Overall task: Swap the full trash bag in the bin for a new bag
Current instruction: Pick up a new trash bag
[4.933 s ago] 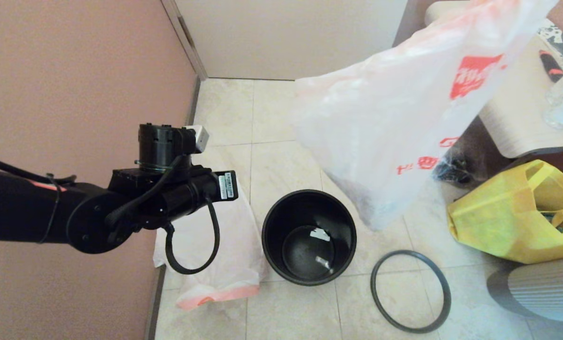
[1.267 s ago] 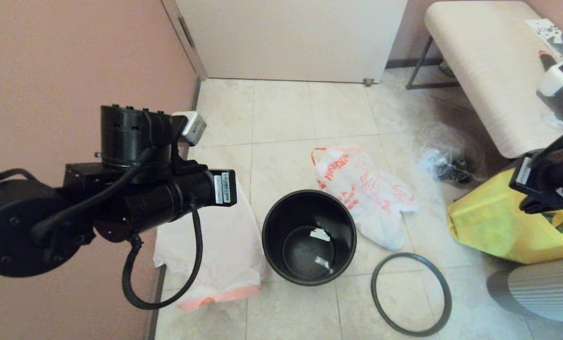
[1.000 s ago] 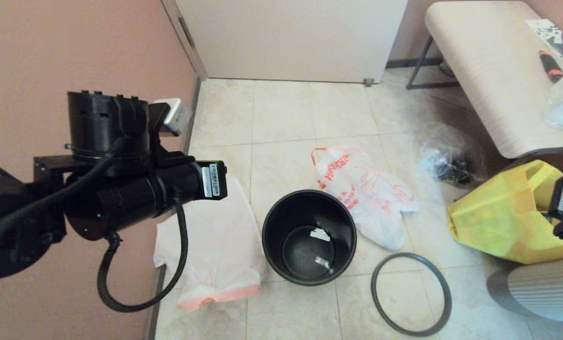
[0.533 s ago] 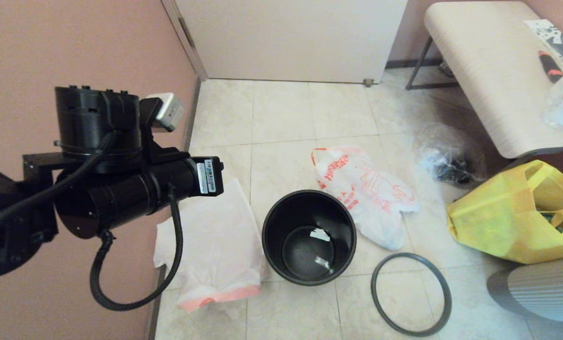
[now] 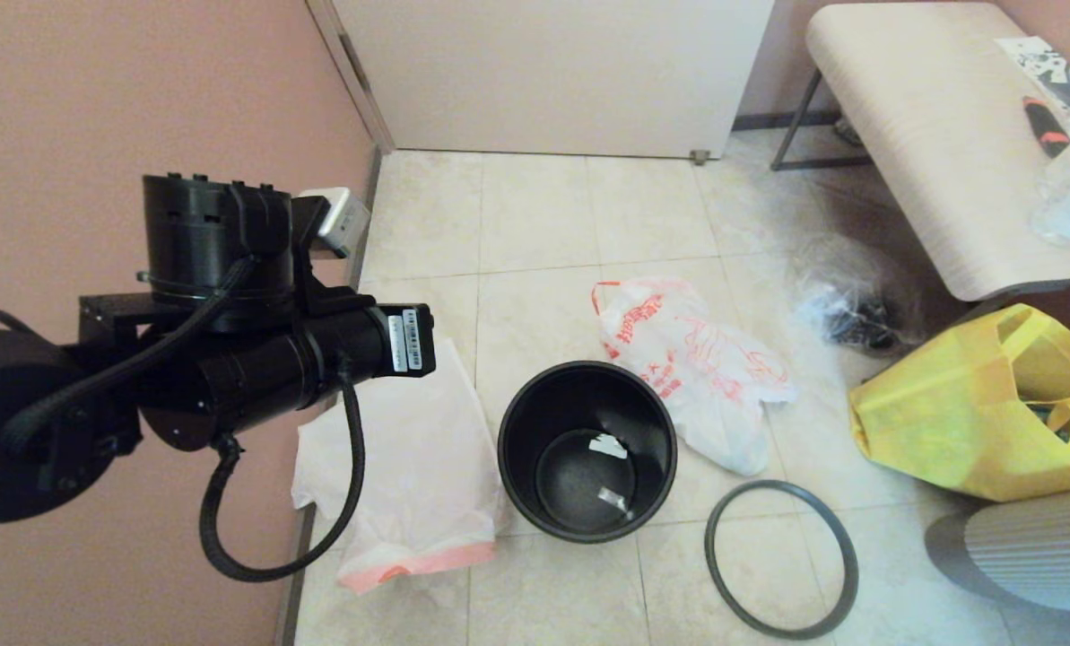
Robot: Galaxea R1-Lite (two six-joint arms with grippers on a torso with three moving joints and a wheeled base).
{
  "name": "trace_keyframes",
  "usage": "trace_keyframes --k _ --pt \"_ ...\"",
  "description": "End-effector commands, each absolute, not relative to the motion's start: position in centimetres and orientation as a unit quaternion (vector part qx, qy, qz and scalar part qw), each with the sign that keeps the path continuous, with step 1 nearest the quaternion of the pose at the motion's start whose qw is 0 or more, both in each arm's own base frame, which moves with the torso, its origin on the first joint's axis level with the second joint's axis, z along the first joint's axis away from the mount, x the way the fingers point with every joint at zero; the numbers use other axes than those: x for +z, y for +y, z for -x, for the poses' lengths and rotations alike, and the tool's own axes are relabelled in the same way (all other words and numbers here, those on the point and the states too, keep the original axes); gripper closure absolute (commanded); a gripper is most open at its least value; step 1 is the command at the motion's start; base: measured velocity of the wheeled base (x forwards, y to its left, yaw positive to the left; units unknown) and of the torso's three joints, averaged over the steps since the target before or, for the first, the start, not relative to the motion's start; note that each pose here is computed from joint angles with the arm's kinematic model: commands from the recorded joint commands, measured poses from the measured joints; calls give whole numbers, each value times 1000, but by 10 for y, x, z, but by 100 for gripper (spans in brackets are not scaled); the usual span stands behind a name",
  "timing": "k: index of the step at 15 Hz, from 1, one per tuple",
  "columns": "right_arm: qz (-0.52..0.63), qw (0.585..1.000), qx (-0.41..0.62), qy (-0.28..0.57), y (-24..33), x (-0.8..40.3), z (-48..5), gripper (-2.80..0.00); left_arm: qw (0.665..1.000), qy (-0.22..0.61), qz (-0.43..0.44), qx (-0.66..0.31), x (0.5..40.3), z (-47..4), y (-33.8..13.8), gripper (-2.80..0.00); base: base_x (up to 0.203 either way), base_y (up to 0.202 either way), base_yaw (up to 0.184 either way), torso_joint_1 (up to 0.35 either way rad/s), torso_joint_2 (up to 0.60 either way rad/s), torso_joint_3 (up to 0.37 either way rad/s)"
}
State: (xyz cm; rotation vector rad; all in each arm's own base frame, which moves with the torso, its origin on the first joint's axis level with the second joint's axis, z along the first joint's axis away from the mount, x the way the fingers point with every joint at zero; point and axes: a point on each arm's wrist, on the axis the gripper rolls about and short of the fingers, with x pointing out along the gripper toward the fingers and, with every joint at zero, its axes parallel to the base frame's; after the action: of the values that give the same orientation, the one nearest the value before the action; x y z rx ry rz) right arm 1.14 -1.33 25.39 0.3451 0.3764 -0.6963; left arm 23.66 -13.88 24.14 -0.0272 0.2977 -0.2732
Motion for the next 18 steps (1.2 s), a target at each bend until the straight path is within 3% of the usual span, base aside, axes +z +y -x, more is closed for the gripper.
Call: trace_keyframes --k 1,5,10,16,18 --pt "-177 929 -305 112 -21 247 44 0 979 145 14 -139 243 -234 -141 0 0 0 0 0 0 0" --pt "-129 974 -155 107 -20 220 82 0 979 150 12 -140 240 -235 -142 0 0 0 0 0 0 0" --pt "-114 979 2 171 -13 207 84 0 978 153 10 -140 238 -238 -144 0 0 0 0 0 0 0" --pt "-51 984 -24 167 -4 203 94 0 978 151 11 -140 239 -238 -144 0 0 0 0 0 0 0" --pt "-32 986 16 165 2 186 101 0 978 151 11 -140 239 -237 -143 0 0 0 0 0 0 0"
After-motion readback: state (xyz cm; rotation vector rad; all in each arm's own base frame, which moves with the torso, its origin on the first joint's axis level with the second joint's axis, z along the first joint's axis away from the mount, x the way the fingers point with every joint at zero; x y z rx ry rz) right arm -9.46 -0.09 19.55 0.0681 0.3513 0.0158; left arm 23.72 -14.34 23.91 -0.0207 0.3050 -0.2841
